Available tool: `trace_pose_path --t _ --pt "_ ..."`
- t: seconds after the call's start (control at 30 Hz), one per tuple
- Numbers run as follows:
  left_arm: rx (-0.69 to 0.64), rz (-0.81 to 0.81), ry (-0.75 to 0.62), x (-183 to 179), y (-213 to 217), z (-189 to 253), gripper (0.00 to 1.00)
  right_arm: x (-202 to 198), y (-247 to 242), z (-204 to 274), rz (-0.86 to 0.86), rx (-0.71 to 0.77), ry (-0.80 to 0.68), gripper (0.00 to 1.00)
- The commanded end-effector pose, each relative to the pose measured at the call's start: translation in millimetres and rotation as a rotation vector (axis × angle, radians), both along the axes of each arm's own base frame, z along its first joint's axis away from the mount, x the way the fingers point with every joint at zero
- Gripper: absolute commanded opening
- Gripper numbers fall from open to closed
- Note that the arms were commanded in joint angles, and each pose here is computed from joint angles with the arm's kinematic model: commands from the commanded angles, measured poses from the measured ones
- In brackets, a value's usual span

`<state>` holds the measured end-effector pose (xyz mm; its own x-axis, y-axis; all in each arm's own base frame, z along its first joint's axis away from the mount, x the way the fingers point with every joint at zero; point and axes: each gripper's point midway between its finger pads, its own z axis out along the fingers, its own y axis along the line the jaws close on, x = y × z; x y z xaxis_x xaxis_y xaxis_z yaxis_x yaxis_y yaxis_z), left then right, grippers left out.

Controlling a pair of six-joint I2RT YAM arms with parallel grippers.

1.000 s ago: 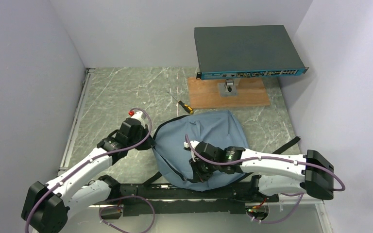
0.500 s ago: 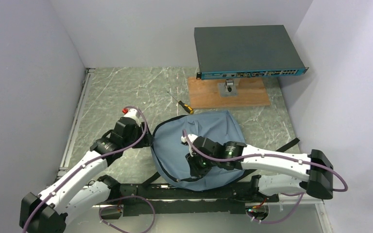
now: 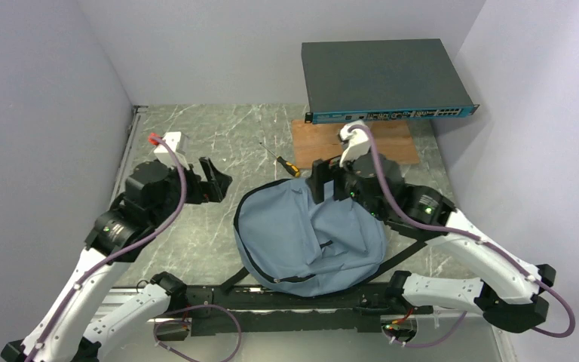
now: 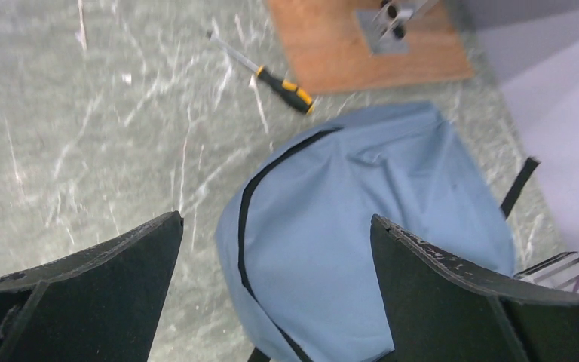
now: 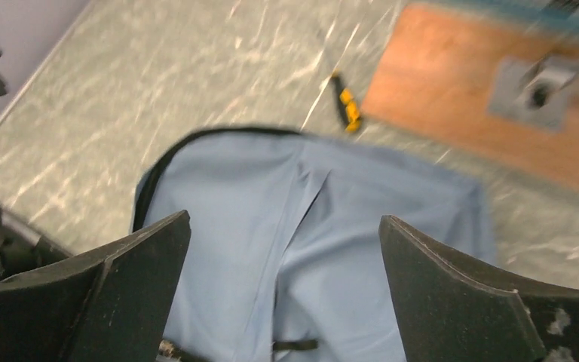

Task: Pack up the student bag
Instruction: Reset both arms

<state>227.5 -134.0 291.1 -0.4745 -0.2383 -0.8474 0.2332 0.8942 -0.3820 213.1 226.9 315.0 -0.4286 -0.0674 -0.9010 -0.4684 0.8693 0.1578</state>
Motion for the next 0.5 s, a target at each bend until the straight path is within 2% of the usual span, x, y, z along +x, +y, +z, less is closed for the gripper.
trace_pose_path --t 0.0,0.27,0.47 --pt "0.006 -0.003 -0.148 -8 13 64 1.0 15 -57 77 -0.18 -0.033 -0.228 0.99" --pt "-0.017 0.03 -0.381 -28 37 155 1.0 -4 -146 183 -0.418 0.121 -0.444 1.0" --pt "-0.037 0.062 -0.53 -49 57 198 1.0 -22 -193 223 -0.512 0.221 -0.555 1.0"
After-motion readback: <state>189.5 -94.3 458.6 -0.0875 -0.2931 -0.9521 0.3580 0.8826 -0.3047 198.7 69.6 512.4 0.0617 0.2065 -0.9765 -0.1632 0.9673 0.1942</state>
